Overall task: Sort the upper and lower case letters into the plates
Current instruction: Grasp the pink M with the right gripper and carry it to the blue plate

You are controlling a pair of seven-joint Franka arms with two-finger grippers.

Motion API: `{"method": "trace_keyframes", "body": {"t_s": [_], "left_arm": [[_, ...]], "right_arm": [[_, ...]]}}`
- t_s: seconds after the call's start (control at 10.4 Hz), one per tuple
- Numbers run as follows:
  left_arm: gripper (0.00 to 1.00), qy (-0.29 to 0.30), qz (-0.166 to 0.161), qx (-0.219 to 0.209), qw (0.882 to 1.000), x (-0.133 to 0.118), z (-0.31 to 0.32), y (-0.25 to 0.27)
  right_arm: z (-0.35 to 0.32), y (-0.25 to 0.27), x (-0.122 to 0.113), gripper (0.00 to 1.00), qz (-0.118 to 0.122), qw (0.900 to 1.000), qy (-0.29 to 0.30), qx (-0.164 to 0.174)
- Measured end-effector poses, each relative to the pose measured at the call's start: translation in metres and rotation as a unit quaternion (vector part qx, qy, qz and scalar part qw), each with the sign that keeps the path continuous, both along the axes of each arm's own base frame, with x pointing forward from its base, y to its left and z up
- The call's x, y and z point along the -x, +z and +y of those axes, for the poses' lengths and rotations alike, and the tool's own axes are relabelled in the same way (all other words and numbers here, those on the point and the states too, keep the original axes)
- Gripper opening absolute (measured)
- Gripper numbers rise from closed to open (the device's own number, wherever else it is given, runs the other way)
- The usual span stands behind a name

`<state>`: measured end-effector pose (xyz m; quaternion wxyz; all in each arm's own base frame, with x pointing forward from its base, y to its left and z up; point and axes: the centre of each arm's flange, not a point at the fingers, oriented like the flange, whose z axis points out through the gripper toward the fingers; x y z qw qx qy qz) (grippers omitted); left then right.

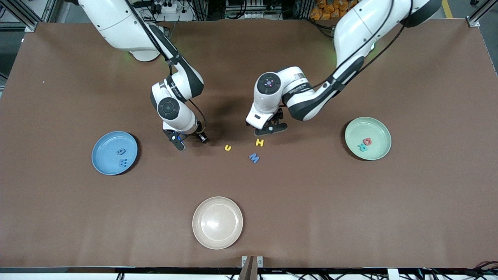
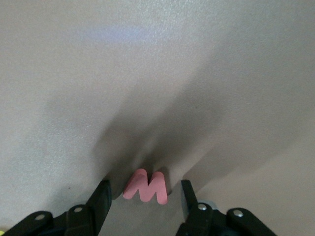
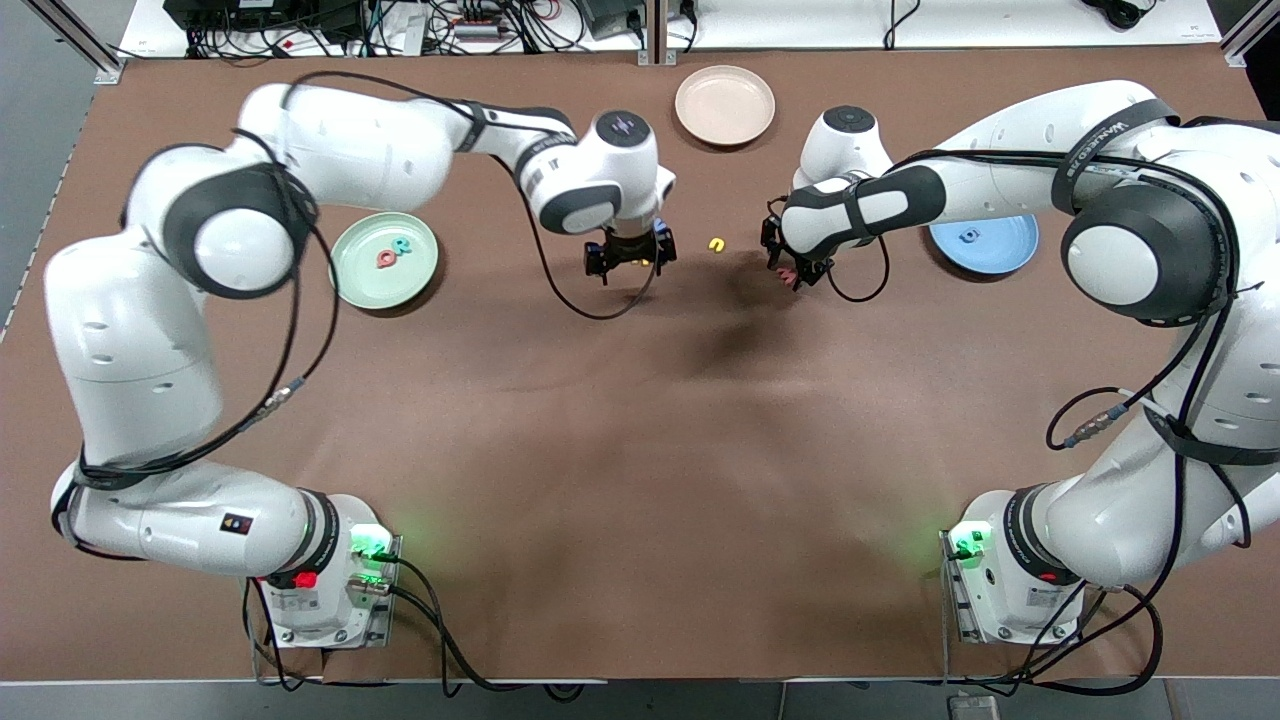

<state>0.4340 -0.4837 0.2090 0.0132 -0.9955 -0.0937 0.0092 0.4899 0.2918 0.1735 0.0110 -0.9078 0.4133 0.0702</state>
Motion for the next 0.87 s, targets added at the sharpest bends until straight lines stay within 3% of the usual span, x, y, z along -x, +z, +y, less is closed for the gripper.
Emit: {"method": "trace_keyframes", "body": {"t_s": [0.19, 0.68, 0.87], "left_arm": [[1.00, -0.012, -0.021, -0.009, 1.000, 0.000, -0.006, -0.007], [1.00, -0.103, -0.047, 0.000, 0.994, -0.029, 0.004, -0.001], [1.00, -0.125, -0.041, 0.004, 0.991, -0.036, 0.012, -0.020]], "right_arm": [[0.002, 0.003, -0.002, 0.37, -0.005, 1.000, 0.000, -0.002], [0.001, 0.003, -0.002, 0.37, -0.002, 1.000, 0.000, -0.001], [-0.004, 0.004, -0.006, 0.37, 0.018, 1.000, -0.001, 0.010]]}}
